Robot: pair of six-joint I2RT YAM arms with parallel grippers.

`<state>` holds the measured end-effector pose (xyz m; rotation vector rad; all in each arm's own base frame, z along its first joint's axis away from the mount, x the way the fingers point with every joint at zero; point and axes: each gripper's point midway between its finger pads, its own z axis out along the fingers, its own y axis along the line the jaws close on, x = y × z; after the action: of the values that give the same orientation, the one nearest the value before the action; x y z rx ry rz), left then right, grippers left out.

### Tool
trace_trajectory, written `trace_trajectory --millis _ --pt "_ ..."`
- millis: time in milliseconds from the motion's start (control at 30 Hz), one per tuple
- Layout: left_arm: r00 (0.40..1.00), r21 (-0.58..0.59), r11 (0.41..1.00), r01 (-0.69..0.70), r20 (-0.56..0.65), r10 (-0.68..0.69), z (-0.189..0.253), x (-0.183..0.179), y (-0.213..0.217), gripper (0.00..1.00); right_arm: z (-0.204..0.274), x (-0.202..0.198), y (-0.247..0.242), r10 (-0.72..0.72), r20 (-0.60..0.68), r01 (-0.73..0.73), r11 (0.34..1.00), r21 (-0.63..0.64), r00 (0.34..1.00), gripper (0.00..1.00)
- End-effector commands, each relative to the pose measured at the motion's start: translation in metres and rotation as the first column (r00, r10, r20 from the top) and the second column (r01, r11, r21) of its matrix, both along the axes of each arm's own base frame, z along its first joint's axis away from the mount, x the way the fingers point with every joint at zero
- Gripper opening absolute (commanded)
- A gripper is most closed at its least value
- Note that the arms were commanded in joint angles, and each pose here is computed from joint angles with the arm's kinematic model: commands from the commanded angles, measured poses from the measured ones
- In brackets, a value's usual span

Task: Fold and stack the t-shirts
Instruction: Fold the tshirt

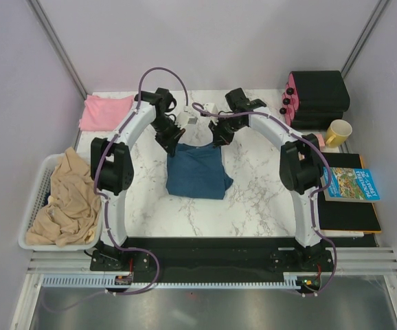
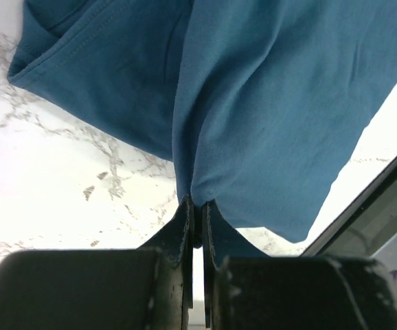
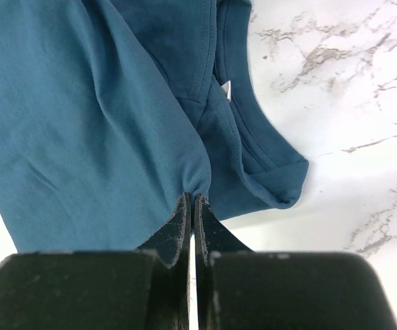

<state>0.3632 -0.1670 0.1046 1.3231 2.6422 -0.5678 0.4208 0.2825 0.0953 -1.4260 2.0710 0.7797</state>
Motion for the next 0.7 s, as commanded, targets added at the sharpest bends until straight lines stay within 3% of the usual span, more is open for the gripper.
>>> trace_trajectory --millis 0,667 --pt "0.997 -0.015 0.999 -0.036 0.073 0.037 0.003 0.024 -0.009 0.06 0.030 0.010 -0.007 -0.014 0.106 0.015 1.000 -0.002 0.994 0.00" --pt "0.987 -0.098 0.995 -0.008 0.157 0.023 -0.004 0.057 -0.034 0.09 0.024 0.020 -0.020 -0.055 0.160 0.067 0.995 -0.069 0.986 0.00"
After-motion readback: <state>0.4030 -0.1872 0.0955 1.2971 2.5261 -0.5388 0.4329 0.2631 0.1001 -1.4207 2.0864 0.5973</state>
